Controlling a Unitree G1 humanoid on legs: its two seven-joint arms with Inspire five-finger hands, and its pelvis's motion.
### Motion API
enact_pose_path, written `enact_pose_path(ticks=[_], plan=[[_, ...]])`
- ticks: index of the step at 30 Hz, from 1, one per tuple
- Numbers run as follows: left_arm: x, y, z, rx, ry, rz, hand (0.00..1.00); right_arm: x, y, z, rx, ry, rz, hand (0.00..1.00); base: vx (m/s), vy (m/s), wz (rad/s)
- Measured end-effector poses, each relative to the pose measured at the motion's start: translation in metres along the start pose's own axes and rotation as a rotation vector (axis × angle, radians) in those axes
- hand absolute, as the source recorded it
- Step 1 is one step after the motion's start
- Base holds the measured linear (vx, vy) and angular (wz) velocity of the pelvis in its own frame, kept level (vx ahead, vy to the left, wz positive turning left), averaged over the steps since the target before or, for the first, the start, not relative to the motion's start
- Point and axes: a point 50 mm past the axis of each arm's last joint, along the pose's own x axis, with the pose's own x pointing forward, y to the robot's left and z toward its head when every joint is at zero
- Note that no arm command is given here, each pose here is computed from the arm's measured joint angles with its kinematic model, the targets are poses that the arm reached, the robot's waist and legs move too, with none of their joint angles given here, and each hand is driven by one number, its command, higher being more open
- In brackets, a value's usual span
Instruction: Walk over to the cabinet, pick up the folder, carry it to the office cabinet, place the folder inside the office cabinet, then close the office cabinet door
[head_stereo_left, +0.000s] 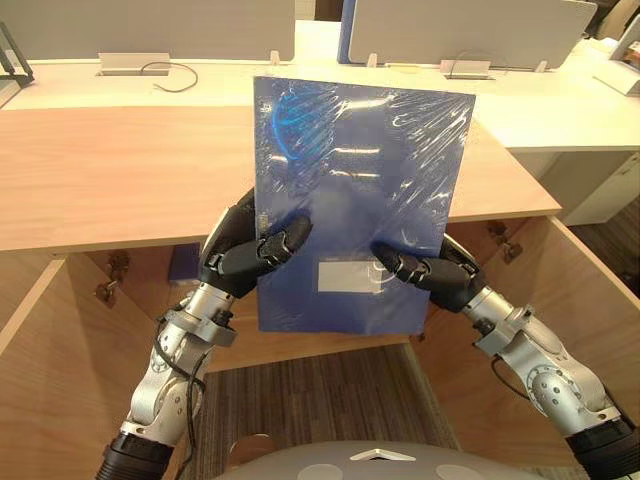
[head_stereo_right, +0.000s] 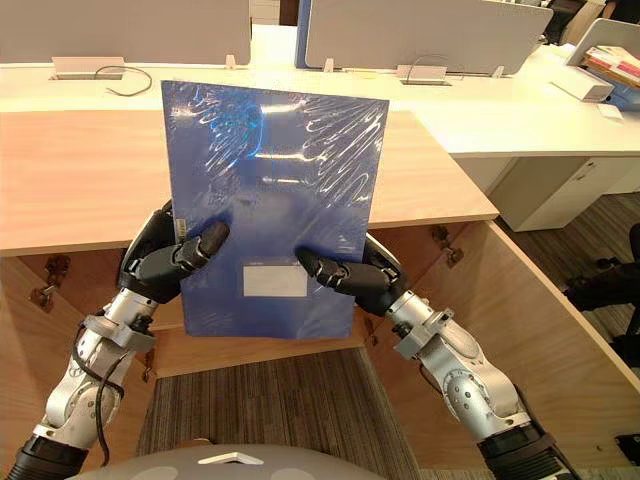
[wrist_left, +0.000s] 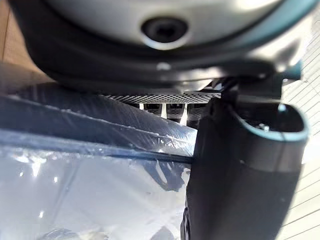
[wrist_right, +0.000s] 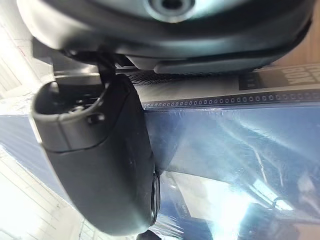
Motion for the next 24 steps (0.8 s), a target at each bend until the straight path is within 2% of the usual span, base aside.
enact_pose_path(ticks=[24], plan=[[-0.0019,-0.0027,-0.0053,-0.028,-0.019,0.029,1.0,-0.0028,-0.0015,0.0006,0.0,-0.001,-0.006,0.0,0.0,0.0,0.0]])
